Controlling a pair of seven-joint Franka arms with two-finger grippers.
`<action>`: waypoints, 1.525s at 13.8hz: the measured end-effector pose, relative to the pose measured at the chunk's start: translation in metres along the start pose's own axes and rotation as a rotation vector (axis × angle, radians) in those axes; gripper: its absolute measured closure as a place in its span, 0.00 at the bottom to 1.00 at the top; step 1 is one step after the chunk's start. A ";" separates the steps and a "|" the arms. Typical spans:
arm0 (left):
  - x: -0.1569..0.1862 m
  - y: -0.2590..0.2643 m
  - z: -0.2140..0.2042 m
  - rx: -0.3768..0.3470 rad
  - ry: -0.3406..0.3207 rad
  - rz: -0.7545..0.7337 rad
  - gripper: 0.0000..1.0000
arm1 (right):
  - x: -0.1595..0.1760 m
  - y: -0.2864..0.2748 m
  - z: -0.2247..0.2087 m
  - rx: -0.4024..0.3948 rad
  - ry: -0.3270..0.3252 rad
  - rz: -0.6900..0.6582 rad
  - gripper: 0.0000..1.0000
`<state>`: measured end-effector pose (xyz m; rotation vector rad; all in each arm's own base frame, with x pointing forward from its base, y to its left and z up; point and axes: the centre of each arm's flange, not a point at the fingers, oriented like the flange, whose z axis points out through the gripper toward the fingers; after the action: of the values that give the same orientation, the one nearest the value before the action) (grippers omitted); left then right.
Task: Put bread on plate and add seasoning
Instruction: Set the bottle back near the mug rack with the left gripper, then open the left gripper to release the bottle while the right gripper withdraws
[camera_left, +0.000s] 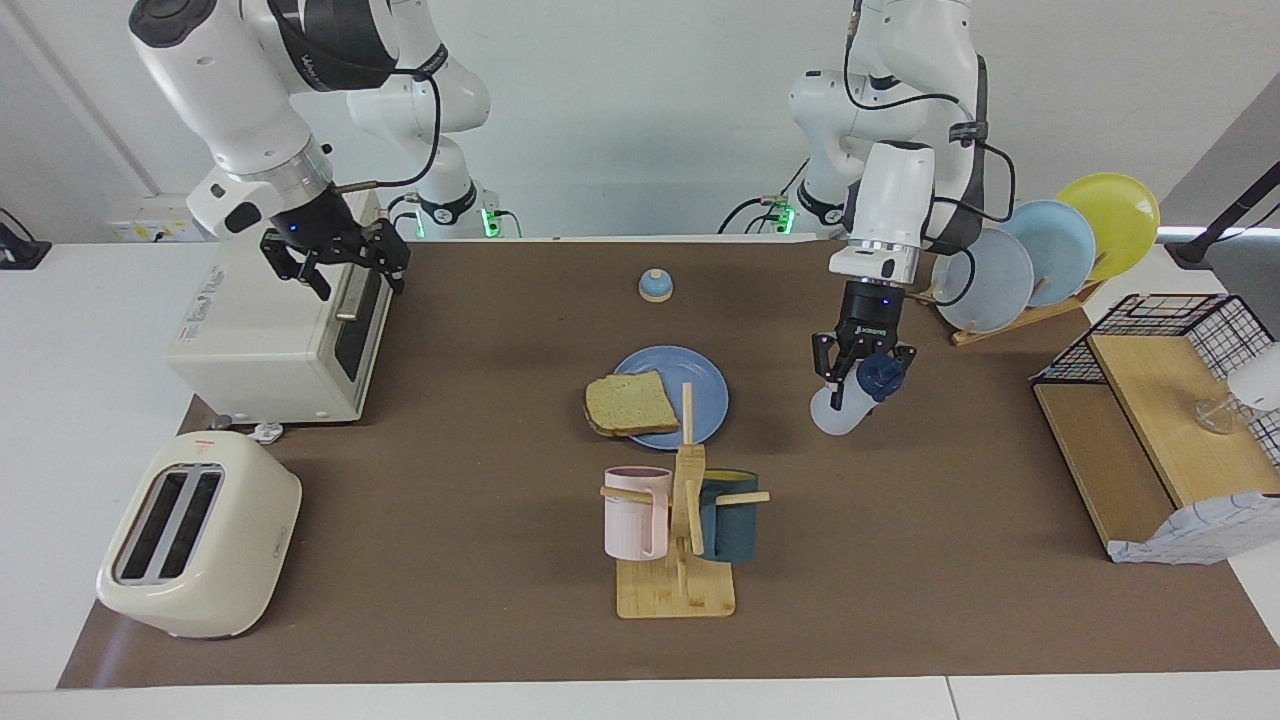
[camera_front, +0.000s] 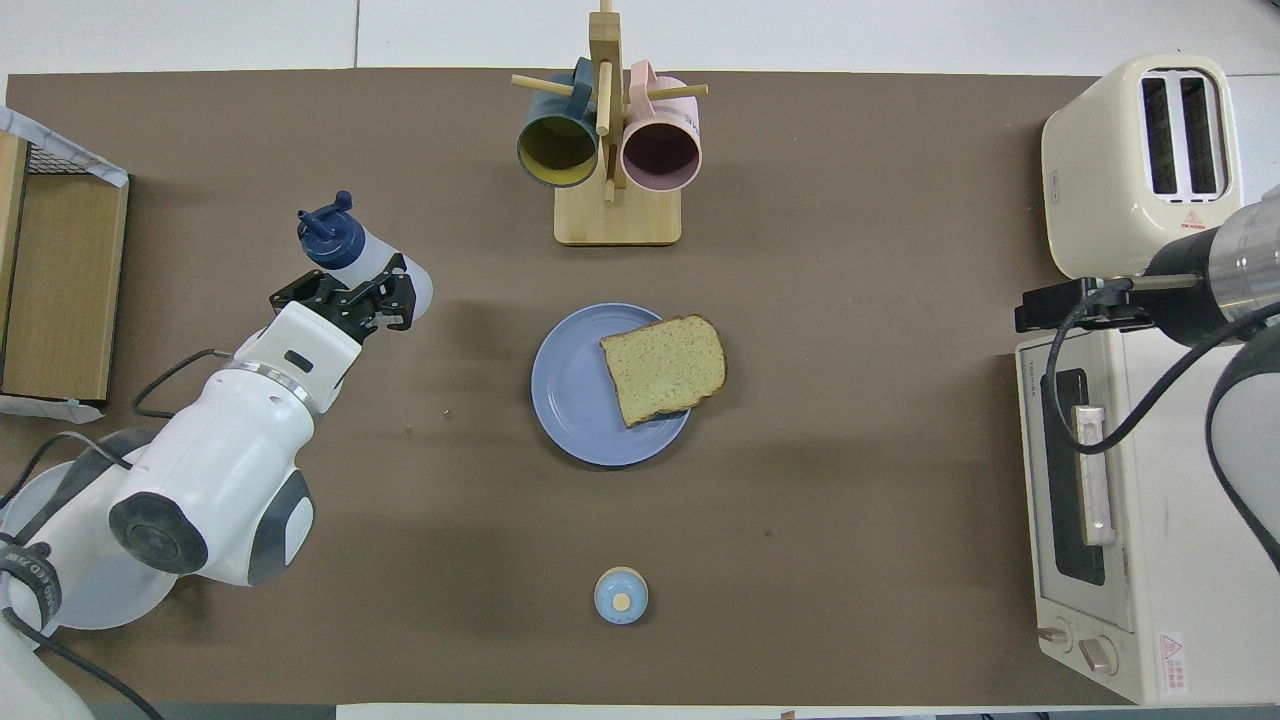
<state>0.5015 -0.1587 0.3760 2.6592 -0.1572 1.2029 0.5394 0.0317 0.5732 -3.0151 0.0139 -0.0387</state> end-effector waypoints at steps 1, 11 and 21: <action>-0.009 -0.001 0.006 -0.005 0.006 0.001 0.57 | 0.000 -0.005 0.003 0.015 0.004 -0.003 0.00; -0.030 -0.018 0.039 0.020 -0.032 0.097 0.57 | 0.008 -0.038 0.040 0.148 0.030 0.001 0.00; -0.040 -0.019 0.047 0.021 -0.057 0.138 0.63 | 0.006 0.020 -0.008 -0.066 -0.042 0.016 0.00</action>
<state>0.5128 -0.1509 0.3128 2.7409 -0.3451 1.1750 0.5453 0.0103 0.5790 -3.0803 0.0361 0.0269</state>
